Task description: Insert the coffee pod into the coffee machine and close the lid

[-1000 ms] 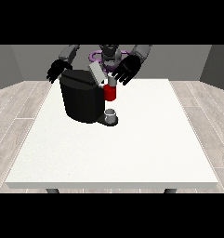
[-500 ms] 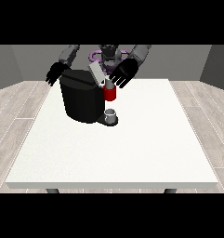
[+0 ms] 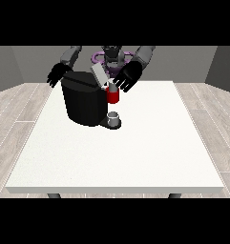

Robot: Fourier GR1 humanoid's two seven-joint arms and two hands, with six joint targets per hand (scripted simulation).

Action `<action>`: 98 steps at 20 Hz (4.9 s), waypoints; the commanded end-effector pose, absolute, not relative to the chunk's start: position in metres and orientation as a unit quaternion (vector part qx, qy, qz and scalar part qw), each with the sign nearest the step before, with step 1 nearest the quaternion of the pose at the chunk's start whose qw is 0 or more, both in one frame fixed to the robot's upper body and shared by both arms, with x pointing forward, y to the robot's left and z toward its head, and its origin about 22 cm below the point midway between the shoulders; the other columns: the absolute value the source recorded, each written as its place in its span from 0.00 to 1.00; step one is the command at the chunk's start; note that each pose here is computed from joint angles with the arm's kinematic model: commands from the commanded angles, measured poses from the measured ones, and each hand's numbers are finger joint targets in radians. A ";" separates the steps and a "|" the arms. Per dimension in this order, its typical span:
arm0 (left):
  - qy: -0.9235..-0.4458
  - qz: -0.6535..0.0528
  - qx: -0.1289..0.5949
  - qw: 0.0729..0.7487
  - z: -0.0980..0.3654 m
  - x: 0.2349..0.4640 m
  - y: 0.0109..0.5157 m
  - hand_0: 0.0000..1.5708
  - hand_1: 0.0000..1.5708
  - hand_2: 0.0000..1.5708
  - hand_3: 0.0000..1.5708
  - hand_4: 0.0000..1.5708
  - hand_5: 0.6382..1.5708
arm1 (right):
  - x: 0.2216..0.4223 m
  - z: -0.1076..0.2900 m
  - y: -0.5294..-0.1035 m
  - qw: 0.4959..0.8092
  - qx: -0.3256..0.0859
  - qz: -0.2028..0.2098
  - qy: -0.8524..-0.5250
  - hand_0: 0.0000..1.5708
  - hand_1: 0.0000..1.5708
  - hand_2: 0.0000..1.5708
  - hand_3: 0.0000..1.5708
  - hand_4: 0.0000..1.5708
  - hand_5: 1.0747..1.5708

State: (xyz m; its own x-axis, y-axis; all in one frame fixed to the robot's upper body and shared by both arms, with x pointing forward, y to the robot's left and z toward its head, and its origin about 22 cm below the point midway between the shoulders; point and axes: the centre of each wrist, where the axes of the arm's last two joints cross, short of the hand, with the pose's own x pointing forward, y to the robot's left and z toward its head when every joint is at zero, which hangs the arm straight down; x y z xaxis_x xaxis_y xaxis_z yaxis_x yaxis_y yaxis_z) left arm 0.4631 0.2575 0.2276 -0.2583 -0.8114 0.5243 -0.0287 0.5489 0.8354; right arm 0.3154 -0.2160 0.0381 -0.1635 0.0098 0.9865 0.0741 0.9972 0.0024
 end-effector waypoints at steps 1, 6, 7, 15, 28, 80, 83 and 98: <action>-0.703 -0.381 0.292 0.525 0.225 0.464 0.239 0.79 0.79 0.81 0.76 0.31 1.00 | 0.323 0.033 -0.232 0.640 -0.035 -0.039 -0.766 0.00 0.00 0.00 0.00 0.28 1.00; -0.702 -0.377 0.296 0.527 0.215 0.463 0.254 0.78 0.78 0.80 0.73 0.30 1.00 | 0.319 0.045 -0.208 0.630 -0.031 -0.035 -0.775 0.00 0.00 0.00 0.00 0.28 1.00; -0.692 -0.373 0.281 0.550 0.198 0.463 0.244 0.76 0.76 0.79 0.73 0.30 1.00 | 0.310 0.029 -0.217 0.644 -0.033 -0.035 -0.763 0.00 0.00 0.00 0.00 0.28 1.00; -0.694 -0.388 0.301 0.527 0.220 0.463 0.259 0.70 0.70 0.73 0.62 0.26 1.00 | 0.314 0.036 -0.216 0.652 -0.035 -0.031 -0.757 0.00 0.00 0.00 0.00 0.23 1.00; -0.670 -0.447 0.300 0.511 0.208 0.461 0.255 0.00 0.00 0.24 0.07 0.00 1.00 | 0.310 0.024 -0.220 0.652 -0.038 -0.039 -0.757 0.00 0.00 0.00 0.00 0.29 1.00; -0.660 -0.083 -0.076 0.743 -0.040 0.348 0.242 0.00 0.00 0.00 0.00 0.09 1.00 | 0.286 0.034 -0.286 0.696 -0.048 -0.005 -0.716 0.00 0.00 0.00 0.00 0.00 1.00; -0.661 -0.079 -0.061 0.743 -0.045 0.336 0.240 0.00 0.00 0.00 0.00 0.00 1.00 | 0.279 0.024 -0.249 0.699 -0.032 0.035 -0.713 0.00 0.00 0.00 0.00 0.00 1.00; -0.695 -0.056 -0.069 0.714 0.005 0.318 0.268 0.00 0.00 0.00 0.00 0.00 1.00 | 0.321 0.056 -0.262 0.668 -0.001 0.069 -0.741 0.00 0.00 0.00 0.00 0.00 1.00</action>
State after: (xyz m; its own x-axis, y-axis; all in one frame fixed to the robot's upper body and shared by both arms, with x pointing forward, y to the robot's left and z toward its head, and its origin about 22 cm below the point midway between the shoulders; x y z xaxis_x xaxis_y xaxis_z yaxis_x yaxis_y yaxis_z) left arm 0.3232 0.2529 -0.0124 0.0218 0.0125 0.9997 0.1755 0.9843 -0.0161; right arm 0.3138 -0.2496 0.0521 -0.1130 0.1113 0.9873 -0.0848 0.9890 -0.1212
